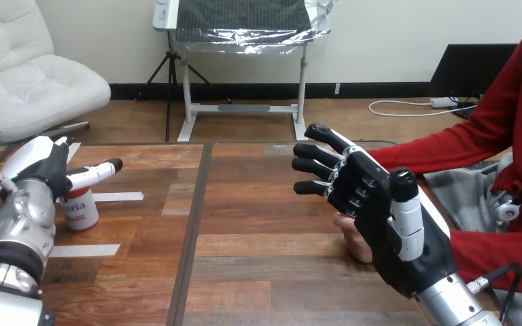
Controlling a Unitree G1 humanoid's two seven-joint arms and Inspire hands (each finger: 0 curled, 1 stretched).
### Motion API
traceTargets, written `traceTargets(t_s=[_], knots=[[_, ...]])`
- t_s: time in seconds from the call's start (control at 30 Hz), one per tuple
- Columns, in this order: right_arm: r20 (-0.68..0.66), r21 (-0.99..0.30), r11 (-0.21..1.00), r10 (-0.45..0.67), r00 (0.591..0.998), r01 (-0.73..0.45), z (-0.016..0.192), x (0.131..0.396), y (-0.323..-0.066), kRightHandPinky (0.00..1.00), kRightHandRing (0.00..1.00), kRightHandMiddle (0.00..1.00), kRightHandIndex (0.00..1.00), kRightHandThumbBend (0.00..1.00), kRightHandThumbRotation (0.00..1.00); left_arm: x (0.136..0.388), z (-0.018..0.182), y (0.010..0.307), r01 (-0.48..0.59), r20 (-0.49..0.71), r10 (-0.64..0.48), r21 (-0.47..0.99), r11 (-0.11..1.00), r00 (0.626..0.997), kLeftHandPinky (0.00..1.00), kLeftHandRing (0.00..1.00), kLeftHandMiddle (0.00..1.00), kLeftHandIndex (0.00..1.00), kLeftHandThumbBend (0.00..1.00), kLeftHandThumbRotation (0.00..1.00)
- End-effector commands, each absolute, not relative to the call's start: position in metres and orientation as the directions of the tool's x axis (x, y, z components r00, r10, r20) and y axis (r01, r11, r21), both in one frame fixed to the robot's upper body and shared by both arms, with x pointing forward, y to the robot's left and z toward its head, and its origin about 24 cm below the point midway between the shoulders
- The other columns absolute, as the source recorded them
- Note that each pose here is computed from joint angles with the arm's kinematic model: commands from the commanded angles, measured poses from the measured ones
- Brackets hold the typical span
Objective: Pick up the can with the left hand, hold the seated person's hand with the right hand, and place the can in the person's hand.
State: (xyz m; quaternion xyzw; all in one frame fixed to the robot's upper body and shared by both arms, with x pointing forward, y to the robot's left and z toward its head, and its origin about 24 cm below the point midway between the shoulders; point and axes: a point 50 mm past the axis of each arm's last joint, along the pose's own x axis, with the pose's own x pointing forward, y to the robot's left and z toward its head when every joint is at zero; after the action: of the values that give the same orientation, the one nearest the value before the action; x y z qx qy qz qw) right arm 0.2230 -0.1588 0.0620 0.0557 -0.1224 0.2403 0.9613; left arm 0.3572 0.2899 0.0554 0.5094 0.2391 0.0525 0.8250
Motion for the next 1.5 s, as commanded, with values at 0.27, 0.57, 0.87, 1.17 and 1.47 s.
traceTargets(t_s=[0.27,0.57,0.87,1.17,1.47], knots=[[0.386,0.011,0.877,0.439,0.811,-0.480,0.0885,0.2282,-0.1587,0.76,0.85,0.85,0.89,0.95,1.00,0.3752,0.0855,0.2814,0.126,-0.270,0.302,0.897,0.423,0.914,0.96,0.99,1.00,0.96,0.69,0.73],[0.391,0.018,0.875,0.439,0.809,-0.483,0.0885,0.2276,-0.1589,0.76,0.85,0.85,0.89,0.95,1.00,0.3760,0.0858,0.2804,0.138,-0.284,0.304,0.895,0.425,0.909,0.95,0.98,0.98,0.95,0.71,0.75],[0.396,0.020,0.875,0.437,0.808,-0.484,0.0888,0.2275,-0.1592,0.75,0.84,0.85,0.89,0.95,1.00,0.3769,0.0861,0.2789,0.149,-0.304,0.313,0.889,0.434,0.900,0.85,0.94,0.95,0.93,0.73,0.74],[0.399,0.024,0.876,0.434,0.808,-0.482,0.0891,0.2273,-0.1594,0.73,0.84,0.84,0.88,0.96,1.00,0.3777,0.0862,0.2774,0.199,-0.333,0.310,0.898,0.394,0.891,0.83,0.92,0.94,0.92,0.73,0.77],[0.403,0.024,0.876,0.433,0.806,-0.483,0.0890,0.2273,-0.1595,0.72,0.84,0.84,0.88,0.96,1.00,0.3785,0.0870,0.2758,0.235,-0.350,0.291,0.901,0.365,0.891,0.83,0.91,0.93,0.90,0.72,0.81]])
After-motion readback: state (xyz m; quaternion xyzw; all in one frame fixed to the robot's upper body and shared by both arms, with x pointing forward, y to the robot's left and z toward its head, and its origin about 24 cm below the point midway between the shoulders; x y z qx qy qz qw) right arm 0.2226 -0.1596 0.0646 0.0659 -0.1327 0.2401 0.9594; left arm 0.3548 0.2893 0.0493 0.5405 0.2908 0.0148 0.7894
